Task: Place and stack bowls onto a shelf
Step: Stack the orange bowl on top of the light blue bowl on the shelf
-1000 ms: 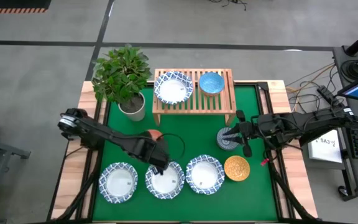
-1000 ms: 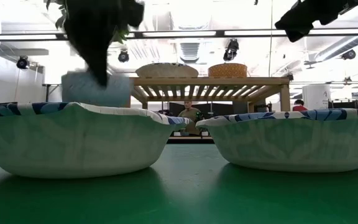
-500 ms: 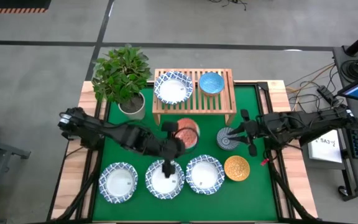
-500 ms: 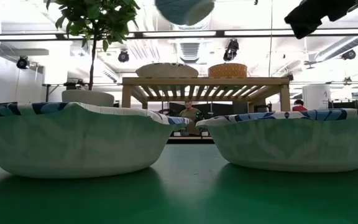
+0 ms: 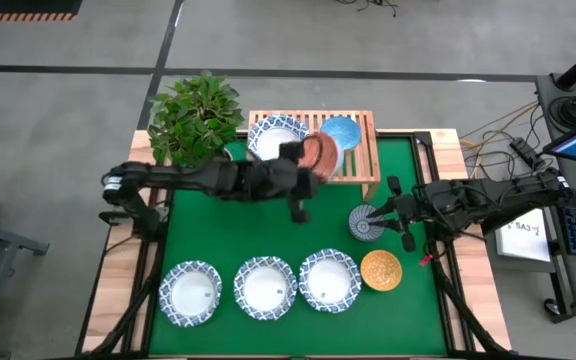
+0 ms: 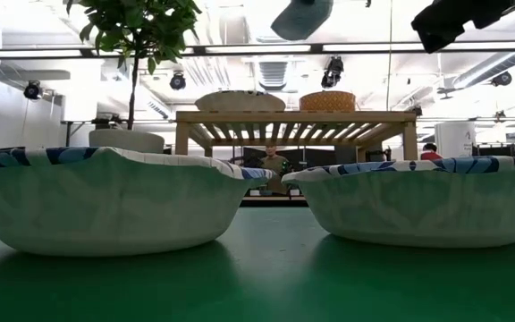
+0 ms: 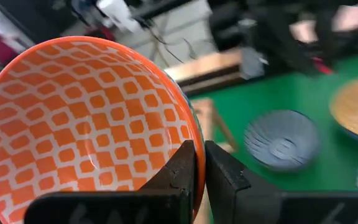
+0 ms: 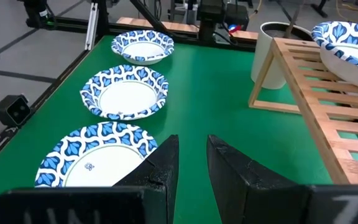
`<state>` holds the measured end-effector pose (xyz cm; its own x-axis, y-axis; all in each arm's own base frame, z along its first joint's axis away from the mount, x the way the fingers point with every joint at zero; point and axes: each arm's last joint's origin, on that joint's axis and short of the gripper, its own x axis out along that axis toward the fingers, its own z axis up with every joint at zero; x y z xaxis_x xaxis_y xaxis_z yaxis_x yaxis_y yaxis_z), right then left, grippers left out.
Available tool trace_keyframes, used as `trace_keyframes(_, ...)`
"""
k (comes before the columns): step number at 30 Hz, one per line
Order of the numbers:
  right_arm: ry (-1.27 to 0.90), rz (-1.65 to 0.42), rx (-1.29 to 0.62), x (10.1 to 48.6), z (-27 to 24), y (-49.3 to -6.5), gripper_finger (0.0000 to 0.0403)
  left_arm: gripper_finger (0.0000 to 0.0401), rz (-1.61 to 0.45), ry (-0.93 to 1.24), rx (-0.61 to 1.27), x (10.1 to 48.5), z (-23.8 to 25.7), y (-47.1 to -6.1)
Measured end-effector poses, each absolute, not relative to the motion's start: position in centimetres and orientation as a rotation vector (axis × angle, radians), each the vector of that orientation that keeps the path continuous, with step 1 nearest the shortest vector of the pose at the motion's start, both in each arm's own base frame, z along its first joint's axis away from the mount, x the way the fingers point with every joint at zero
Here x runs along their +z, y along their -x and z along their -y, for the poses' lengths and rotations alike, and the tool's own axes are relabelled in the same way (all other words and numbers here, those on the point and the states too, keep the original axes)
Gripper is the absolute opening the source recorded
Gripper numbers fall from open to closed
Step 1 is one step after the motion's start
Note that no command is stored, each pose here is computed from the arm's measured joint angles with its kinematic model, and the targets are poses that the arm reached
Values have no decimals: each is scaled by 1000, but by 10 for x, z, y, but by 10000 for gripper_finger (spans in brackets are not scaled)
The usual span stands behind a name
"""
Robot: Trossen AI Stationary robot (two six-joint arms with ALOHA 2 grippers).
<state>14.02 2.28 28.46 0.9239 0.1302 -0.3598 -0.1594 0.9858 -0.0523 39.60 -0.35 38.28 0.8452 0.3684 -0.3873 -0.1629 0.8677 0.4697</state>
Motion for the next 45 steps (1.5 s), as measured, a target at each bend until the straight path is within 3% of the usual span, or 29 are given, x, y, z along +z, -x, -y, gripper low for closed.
trace_keyframes(10, 79, -364, 148, 284, -23, -140, 73, 7, -414, -434, 430, 374, -55, -416)
trace_keyframes(18, 80, -366, 148, 284, -23, -140, 73, 8, -354, -379, 358, 369, -85, -422)
trace_keyframes(45, 117, -357, 152, 284, -23, -141, 73, 8, -389, -340, 367, 340, -108, -438)
